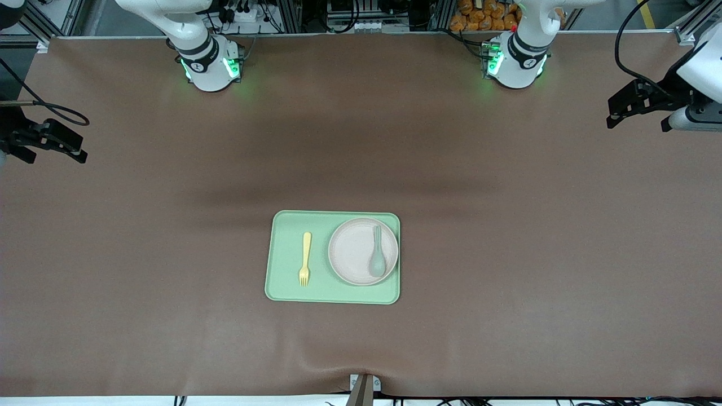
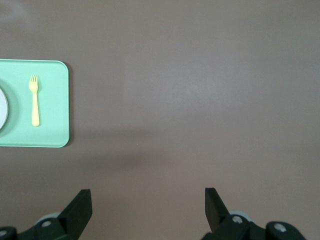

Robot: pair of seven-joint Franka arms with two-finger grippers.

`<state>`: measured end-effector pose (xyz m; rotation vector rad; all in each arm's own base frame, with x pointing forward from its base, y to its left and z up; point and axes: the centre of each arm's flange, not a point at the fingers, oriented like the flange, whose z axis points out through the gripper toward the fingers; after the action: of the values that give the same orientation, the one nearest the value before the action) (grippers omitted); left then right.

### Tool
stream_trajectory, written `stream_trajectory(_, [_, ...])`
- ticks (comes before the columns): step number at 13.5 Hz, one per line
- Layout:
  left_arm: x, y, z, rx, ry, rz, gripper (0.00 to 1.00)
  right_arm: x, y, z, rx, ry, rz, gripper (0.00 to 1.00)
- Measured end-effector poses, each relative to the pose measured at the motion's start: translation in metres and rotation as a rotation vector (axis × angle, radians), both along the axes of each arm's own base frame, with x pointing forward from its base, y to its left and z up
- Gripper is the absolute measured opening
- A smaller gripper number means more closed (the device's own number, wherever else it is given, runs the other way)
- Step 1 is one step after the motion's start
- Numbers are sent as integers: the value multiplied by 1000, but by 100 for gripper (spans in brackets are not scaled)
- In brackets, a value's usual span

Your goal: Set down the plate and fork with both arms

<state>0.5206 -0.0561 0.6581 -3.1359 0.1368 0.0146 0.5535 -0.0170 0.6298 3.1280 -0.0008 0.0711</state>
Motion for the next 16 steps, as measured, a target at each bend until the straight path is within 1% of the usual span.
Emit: stream_trajectory(16, [0, 1, 2, 0, -3, 1, 100, 0, 1, -1, -6, 4, 4, 100])
